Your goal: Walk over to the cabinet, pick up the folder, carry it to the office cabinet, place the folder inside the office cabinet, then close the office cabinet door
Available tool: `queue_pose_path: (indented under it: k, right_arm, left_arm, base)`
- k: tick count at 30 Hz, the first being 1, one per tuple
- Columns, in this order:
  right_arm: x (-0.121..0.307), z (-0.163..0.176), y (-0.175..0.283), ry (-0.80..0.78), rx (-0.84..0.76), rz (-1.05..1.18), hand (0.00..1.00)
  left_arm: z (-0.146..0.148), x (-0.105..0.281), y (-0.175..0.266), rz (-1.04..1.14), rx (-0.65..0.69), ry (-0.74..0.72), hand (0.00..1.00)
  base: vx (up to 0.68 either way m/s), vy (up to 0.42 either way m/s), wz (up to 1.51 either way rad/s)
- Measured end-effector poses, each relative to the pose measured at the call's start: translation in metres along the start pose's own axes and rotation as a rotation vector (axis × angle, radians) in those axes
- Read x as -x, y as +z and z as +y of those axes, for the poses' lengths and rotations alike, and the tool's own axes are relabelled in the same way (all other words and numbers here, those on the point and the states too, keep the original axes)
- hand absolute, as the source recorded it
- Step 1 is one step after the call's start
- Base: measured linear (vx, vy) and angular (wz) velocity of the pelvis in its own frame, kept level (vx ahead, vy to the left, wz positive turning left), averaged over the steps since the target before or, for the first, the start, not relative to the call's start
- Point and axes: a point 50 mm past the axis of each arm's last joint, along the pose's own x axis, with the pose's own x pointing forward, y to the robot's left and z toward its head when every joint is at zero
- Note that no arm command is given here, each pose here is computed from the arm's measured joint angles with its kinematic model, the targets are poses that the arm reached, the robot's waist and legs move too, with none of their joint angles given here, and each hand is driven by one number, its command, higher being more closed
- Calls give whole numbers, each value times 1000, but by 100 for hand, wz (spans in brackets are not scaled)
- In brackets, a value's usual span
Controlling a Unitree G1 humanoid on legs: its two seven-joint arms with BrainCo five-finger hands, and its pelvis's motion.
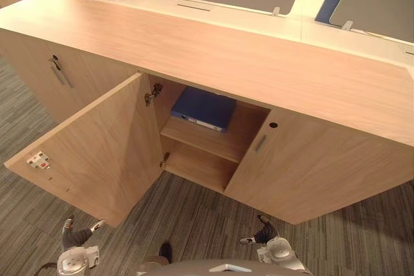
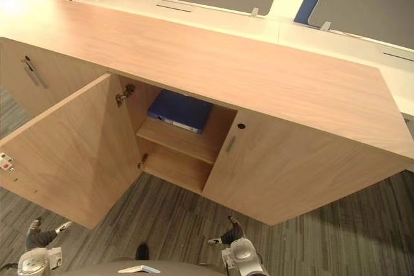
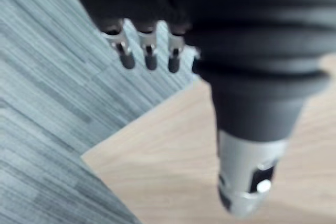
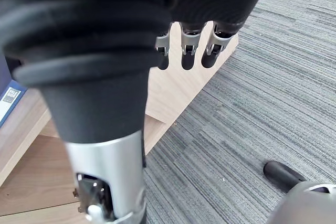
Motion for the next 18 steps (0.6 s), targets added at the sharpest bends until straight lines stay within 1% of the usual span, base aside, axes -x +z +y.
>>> queue_pose_path:
  k: [5, 11, 13, 18]
  right_arm:
    - [0, -3, -1, -11, -10, 4, 0]
    - [-5, -4, 12, -8, 3, -24, 0]
    - [-6, -2, 14, 2, 19, -35, 0]
    - [-4, 1, 9, 12, 25, -22, 0]
  left_arm:
    - [22, -4, -1, 12, 22, 77, 0]
    - [65, -17, 18, -39, -29, 176, 0]
    - [72, -19, 25, -58, -41, 188, 0]
    - [72, -25, 38, -90, -40, 186, 0]
  base:
    - [92, -6, 4]
    - [57, -1, 1]
    - [-22, -15, -9]
    - [-62, -25, -7]
